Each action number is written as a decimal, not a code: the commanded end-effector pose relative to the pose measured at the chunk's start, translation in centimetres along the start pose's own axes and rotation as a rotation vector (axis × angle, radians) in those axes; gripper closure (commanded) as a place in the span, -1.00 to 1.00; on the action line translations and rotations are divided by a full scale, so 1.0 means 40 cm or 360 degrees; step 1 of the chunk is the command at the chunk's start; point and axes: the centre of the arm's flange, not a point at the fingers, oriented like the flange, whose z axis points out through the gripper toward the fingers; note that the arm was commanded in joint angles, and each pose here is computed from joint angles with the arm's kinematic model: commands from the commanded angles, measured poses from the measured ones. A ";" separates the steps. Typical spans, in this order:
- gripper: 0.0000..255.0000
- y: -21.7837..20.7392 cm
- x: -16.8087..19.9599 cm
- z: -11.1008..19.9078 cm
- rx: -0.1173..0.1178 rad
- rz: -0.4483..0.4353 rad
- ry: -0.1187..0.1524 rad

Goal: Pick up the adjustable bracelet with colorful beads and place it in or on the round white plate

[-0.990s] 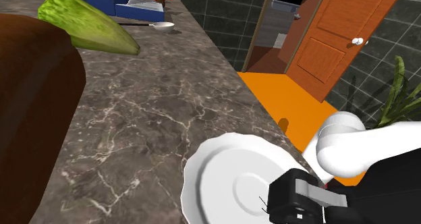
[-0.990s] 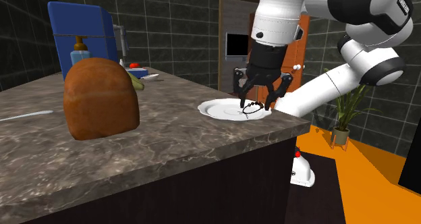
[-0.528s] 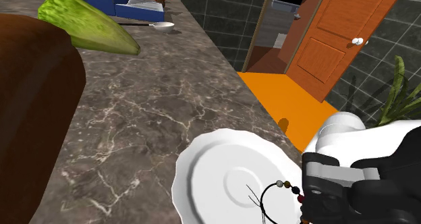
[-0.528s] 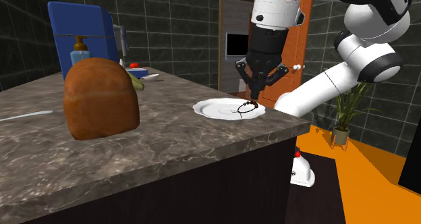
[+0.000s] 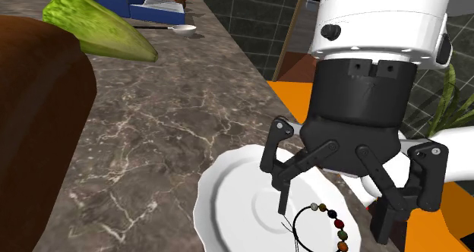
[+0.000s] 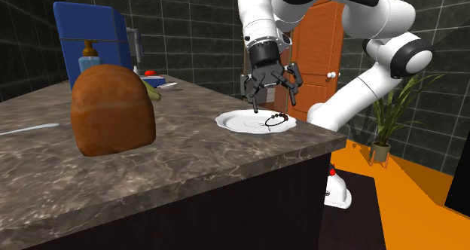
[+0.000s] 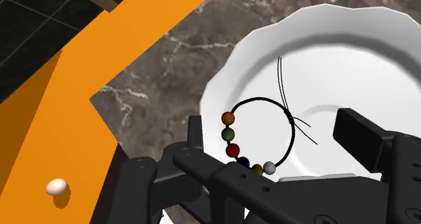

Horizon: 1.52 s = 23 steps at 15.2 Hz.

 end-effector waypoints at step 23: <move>1.00 -0.002 0.002 0.057 -0.0017 0.0005 -0.0048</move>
